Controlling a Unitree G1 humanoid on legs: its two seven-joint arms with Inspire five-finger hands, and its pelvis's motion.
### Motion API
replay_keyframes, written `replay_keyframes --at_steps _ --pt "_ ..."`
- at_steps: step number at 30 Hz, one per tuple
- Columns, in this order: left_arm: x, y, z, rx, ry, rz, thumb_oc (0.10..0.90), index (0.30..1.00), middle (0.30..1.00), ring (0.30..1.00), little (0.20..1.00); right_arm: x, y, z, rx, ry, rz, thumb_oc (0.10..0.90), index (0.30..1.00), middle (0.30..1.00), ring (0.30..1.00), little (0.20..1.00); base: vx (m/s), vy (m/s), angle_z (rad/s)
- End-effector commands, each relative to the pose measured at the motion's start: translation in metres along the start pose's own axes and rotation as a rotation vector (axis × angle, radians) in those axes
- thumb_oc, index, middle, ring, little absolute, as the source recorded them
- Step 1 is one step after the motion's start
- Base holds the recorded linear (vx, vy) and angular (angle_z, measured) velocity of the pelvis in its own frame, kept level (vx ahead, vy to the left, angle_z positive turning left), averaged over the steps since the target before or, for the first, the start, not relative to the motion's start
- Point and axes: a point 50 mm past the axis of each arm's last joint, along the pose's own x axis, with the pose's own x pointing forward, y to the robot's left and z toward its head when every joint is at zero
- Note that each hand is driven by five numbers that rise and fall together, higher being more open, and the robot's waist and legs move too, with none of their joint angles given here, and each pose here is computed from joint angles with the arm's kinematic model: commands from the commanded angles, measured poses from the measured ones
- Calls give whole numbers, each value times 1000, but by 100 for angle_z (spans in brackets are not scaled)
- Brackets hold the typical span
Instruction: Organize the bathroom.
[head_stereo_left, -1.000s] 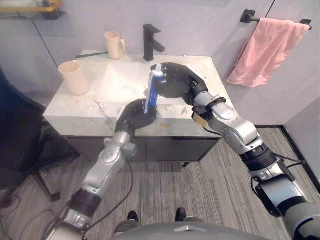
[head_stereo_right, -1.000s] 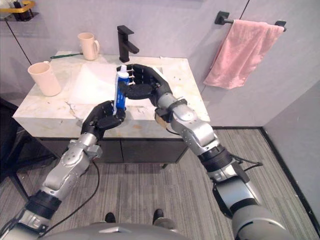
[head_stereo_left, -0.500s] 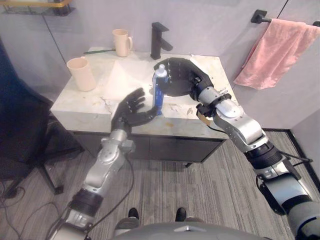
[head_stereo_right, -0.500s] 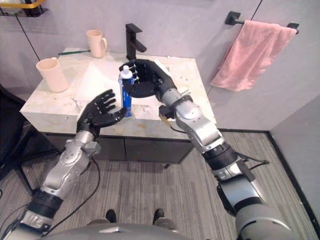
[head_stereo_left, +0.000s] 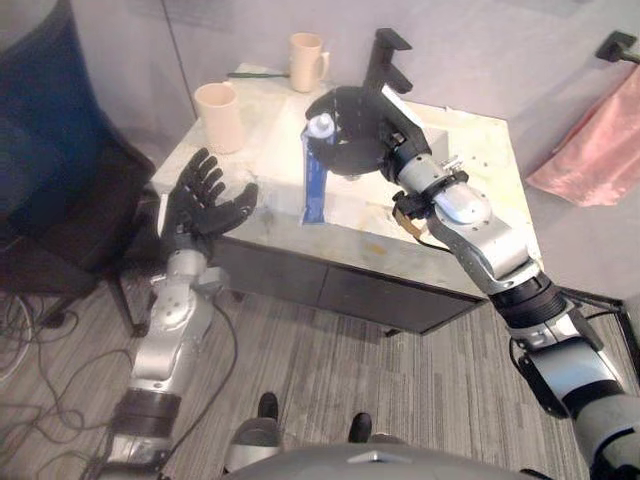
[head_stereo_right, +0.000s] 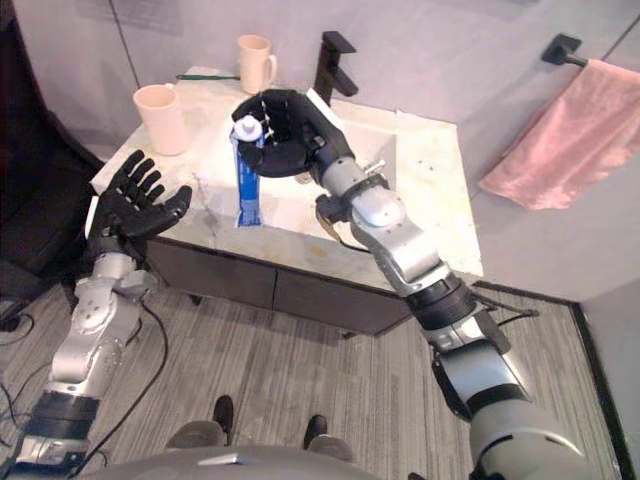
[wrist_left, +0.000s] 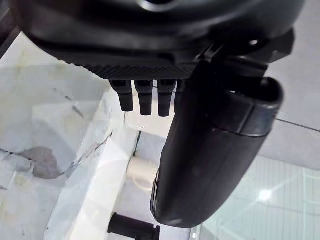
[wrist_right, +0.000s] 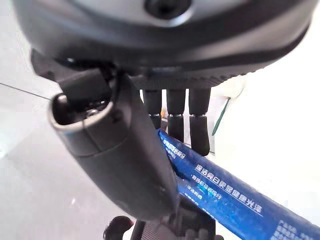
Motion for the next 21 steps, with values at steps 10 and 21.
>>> replay_keyframes --at_steps 10,21 --pt "-5 -32 38 5 -220 -195 800 900 900 900 900 -3 -42 139 -233 -752 -396 400 300 300 300 300 29 28 57" --pt "-11 -22 20 16 -148 -179 800 900 900 900 900 -2 -59 143 -275 -846 -604 400 300 300 300 300 174 -68 62"
